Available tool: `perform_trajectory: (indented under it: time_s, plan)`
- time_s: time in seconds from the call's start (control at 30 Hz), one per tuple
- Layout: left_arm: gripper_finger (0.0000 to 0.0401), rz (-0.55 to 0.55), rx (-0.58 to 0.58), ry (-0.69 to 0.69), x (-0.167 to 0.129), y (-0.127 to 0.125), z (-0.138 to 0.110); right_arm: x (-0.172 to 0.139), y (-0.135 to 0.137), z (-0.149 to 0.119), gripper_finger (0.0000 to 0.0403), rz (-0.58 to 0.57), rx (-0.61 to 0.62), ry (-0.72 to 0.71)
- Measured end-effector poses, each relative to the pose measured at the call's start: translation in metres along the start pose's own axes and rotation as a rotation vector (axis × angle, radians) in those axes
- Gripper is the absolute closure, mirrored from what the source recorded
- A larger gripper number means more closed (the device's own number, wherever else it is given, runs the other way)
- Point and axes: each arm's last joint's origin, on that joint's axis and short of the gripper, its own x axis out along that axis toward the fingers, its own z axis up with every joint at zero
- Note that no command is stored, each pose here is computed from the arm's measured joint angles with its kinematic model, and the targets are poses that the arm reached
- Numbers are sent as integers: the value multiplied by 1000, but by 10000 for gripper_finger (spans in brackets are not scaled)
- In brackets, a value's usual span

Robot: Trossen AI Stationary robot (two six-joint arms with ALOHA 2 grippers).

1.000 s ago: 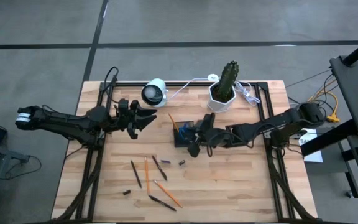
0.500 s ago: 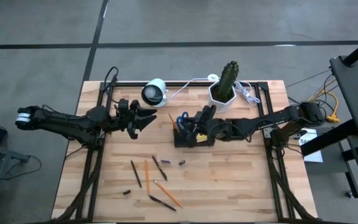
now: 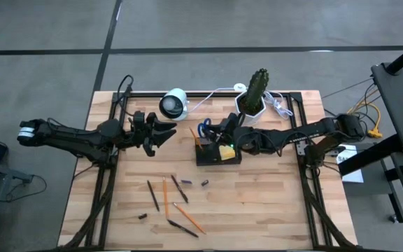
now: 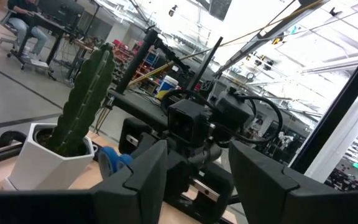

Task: Pick and place office supplies into organizer
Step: Put the blue scissor into the black desk organizer

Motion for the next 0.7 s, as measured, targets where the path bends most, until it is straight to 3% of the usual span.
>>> perform_trajectory:
  time_s: [0.7]
  plan:
    - [244, 0, 0, 0, 0, 0, 0, 13, -13, 5, 333, -7, -14, -62]
